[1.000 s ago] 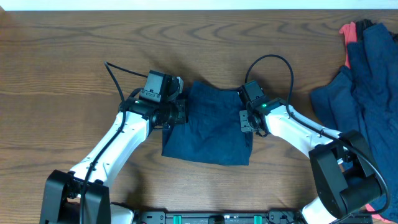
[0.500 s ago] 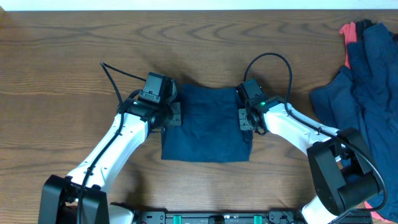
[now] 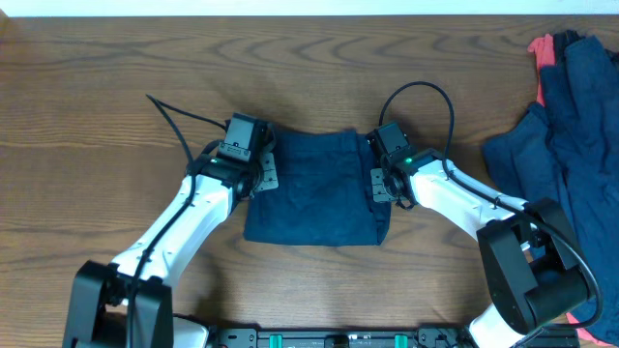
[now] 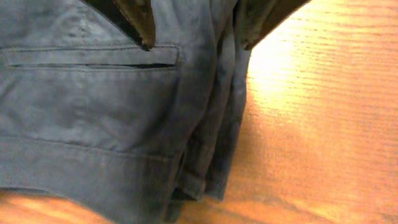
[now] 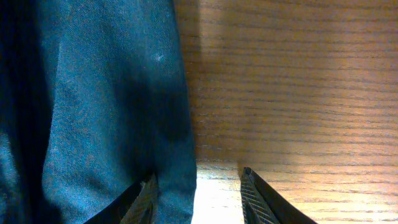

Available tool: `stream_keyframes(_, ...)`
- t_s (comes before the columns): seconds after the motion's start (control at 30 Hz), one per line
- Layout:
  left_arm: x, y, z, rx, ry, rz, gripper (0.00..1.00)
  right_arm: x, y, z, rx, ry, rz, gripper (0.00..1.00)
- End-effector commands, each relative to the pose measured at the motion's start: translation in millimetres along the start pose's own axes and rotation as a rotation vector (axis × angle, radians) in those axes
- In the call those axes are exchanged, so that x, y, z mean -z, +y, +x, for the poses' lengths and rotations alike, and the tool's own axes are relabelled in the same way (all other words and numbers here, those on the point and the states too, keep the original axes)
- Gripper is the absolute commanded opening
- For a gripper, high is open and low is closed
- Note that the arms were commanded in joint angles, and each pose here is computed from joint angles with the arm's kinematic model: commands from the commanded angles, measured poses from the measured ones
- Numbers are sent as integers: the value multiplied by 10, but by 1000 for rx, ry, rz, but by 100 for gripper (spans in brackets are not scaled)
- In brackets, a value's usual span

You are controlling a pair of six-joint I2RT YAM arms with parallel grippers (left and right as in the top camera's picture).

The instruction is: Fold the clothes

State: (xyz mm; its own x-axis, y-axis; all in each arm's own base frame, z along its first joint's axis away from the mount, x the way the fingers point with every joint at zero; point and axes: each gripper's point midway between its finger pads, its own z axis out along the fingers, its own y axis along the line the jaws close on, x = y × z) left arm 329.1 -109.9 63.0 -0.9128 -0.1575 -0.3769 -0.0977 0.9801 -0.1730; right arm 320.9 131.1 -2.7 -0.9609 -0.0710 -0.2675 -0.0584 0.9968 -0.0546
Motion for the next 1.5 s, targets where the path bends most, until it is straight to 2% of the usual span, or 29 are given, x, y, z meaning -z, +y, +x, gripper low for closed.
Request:
stream_keyframes(0.0,-139,88,64,8,21,-38,49,-196,-81,256,39,85,55,43)
stream_keyframes(0.23,-233,96,81,8,33,-45,49,-195,-83,264,40,89,56,43)
stream_keyframes(0.27,-243,96,77,8,32,-44,54,-195,-84,265,40,89,56,43)
stream_keyframes(0.33,-275,91,69,8,31,-43,76,-195,-83,264,40,89,55,44)
stream_keyframes(0.43,-324,98,85,7,39,-48,99,-195,-64,269,40,92,45,45)
stream_keyframes(0.53,-357,102,118,-11,55,-48,98,-194,-25,278,43,98,22,46)
stream_keyframes(0.7,-376,-114,173,-45,93,76,98,-197,82,240,39,87,-35,46)
stream_keyframes(0.83,-372,-165,165,-46,93,103,98,-138,148,203,37,89,-69,45)
stream_keyframes(1.13,-372,-167,166,-46,93,104,99,525,421,-337,73,-66,-221,50)
stream_keyframes(1.3,-372,-167,166,-46,93,104,100,566,666,-253,84,-19,-365,50)
stream_keyframes(1.47,-372,-166,167,-46,94,104,100,516,676,-191,84,11,-371,51)
